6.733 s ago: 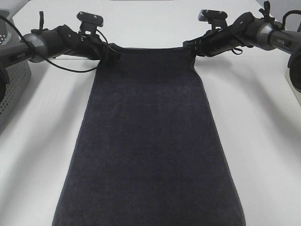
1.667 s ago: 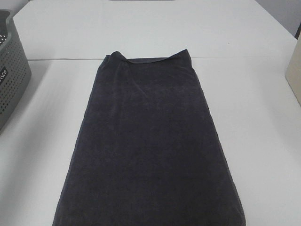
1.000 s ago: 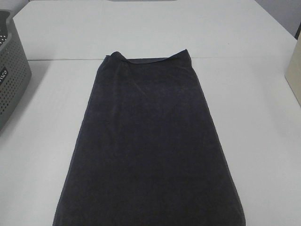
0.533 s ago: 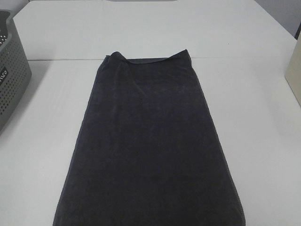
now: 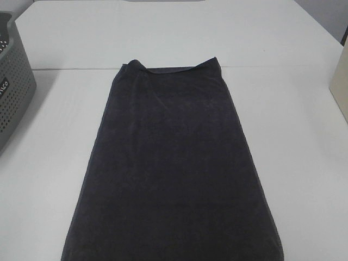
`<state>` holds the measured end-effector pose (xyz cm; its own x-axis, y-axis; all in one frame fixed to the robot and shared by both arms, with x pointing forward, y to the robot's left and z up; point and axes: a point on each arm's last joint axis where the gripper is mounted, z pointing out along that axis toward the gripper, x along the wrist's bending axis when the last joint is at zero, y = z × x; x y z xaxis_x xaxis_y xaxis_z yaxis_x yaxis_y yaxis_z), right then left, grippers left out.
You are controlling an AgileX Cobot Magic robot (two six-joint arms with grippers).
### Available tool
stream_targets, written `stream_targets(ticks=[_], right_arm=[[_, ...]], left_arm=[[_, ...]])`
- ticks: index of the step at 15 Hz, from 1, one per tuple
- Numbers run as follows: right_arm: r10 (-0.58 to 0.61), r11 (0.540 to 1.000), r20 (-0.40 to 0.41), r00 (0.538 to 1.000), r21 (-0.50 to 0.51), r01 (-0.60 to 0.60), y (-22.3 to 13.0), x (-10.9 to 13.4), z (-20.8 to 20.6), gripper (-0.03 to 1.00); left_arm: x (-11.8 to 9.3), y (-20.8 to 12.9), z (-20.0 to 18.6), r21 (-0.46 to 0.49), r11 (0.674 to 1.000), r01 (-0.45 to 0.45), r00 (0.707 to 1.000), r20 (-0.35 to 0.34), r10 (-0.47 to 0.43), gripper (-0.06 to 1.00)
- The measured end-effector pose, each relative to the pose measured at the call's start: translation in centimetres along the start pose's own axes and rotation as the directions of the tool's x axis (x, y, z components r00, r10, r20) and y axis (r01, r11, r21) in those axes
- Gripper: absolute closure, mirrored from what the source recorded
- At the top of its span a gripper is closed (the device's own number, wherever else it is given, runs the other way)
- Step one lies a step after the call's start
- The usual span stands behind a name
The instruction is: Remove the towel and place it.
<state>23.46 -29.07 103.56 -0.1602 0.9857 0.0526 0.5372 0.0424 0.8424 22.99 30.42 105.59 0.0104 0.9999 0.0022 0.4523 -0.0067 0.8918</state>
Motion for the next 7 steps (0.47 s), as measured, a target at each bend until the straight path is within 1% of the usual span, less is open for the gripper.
stream_targets(ticks=[7], right_arm=[[-0.001, 1.0, 0.0, 1.0, 0.001, 0.001, -0.02, 0.0, 0.02, 0.21]], left_arm=[[-0.01, 0.01, 0.0, -0.001, 1.0, -0.004, 1.0, 0.001, 0.004, 0.24]])
